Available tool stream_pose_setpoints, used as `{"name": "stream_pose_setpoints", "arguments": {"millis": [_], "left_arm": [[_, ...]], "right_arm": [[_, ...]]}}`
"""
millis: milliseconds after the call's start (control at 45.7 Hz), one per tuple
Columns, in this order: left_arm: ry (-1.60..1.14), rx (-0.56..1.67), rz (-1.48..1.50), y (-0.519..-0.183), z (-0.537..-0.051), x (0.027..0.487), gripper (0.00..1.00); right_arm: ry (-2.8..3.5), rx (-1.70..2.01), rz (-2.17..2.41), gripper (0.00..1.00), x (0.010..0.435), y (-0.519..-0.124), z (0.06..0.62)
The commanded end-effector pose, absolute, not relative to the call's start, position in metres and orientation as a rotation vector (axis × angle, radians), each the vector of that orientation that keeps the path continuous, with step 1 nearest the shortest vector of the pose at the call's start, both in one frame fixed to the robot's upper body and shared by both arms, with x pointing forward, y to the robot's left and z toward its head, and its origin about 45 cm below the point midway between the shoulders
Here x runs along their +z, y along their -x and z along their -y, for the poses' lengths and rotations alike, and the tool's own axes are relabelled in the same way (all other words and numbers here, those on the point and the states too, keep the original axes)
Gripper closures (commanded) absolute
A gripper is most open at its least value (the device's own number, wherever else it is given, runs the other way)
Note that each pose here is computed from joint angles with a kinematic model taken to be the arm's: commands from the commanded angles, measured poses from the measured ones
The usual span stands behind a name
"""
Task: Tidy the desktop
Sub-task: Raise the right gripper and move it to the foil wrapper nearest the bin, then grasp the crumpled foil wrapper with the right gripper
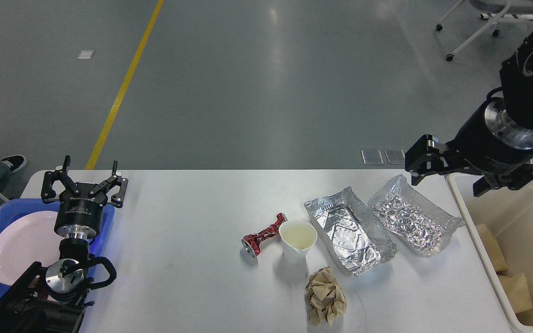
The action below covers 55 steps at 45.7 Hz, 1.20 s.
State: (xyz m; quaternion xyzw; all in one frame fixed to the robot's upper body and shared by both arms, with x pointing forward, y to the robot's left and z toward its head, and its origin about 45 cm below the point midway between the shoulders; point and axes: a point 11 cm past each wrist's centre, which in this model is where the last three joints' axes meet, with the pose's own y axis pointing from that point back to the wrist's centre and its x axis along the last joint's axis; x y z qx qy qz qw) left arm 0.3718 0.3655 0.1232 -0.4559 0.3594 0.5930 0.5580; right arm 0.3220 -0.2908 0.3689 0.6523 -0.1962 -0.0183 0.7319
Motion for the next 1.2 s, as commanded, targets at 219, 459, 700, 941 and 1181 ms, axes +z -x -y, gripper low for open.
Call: {"name": "stream_pose_setpoints", "arguments": {"millis": [219, 459, 700, 941, 1181], "left_arm": [[1.075, 1.401, -0.849, -0.371, -0.366, 0.123, 0.04], [1.074, 1.401, -0.848, -0.371, -0.365, 0.122, 0.04], [1.077, 1.4, -0.847, -0.372, -0.366, 0.123, 0.04], [1.075, 1.399, -0.848, -0.372, -0.365, 0.123, 0.04], [1.075, 1.399, -0.848, -0.372, -0.365, 0.123, 0.04]], "right_arm": [[-1.376, -0.313, 0.632, 0.0, 0.245, -0.337, 0.383], [-1.444, -0.409, 0.691, 0.0, 0.15, -0.342, 0.391], [-1.411, -0.412, 0.82, 0.0, 0.126, -0.35, 0.415], [-1.355, -0.376, 0.947, 0.0, 0.094, -0.347, 0.425], [-1.384, -0.382, 1.006, 0.0, 0.081, -0.353, 0.416]]}}
